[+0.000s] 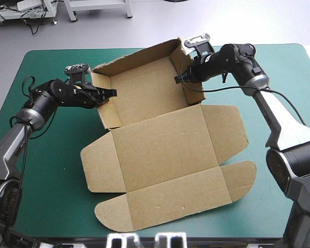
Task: Fold the box
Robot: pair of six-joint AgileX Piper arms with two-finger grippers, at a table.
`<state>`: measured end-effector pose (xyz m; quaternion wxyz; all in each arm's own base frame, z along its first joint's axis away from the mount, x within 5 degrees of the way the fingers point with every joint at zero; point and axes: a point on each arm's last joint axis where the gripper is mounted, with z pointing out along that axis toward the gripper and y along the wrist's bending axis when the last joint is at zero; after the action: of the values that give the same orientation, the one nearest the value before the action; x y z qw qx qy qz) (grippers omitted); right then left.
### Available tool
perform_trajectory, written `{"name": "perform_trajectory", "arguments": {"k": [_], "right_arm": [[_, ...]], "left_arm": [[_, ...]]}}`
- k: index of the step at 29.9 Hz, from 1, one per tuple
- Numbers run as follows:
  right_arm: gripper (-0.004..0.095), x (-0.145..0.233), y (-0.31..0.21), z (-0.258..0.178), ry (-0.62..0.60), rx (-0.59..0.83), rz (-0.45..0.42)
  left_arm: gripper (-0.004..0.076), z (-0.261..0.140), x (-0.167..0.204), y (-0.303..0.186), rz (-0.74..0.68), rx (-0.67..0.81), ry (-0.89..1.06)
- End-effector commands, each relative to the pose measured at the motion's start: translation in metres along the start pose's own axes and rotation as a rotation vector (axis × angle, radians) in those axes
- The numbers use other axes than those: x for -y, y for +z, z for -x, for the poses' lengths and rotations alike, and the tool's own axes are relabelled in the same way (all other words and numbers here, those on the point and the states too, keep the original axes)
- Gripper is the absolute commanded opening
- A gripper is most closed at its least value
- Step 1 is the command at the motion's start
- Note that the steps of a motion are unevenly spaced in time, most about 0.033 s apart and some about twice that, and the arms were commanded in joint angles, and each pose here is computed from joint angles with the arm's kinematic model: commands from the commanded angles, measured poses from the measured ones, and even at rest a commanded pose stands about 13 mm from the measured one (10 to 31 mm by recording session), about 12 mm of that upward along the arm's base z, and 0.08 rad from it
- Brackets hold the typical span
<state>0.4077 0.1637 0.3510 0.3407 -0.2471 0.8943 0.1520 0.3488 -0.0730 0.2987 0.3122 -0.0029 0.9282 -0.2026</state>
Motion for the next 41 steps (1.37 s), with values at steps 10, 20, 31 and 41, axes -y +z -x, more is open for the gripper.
{"name": "perform_trajectory", "arguments": {"k": [10, 20, 31, 41], "right_arm": [[-0.0023, -0.062, 0.029, -0.018, -0.079, -0.248, 0.054], [-0.0023, -0.068, 0.054, -0.038, -0.039, -0.418, 0.008], [-0.0023, -0.032, 0.029, -0.015, 0.149, -0.321, 0.053], [-0.0024, -0.014, 0.027, -0.016, 0.207, -0.318, 0.021]], "left_arm": [[-0.0010, 0.010, 0.040, -0.001, -0.121, -0.167, 0.094], [-0.0010, 0.023, 0.061, 0.012, 0.085, -0.375, 0.357], [-0.0010, 0.021, 0.067, 0.022, 0.130, -0.352, 0.322], [-0.0010, 0.019, 0.075, 0.042, 0.127, -0.309, 0.318]]}}
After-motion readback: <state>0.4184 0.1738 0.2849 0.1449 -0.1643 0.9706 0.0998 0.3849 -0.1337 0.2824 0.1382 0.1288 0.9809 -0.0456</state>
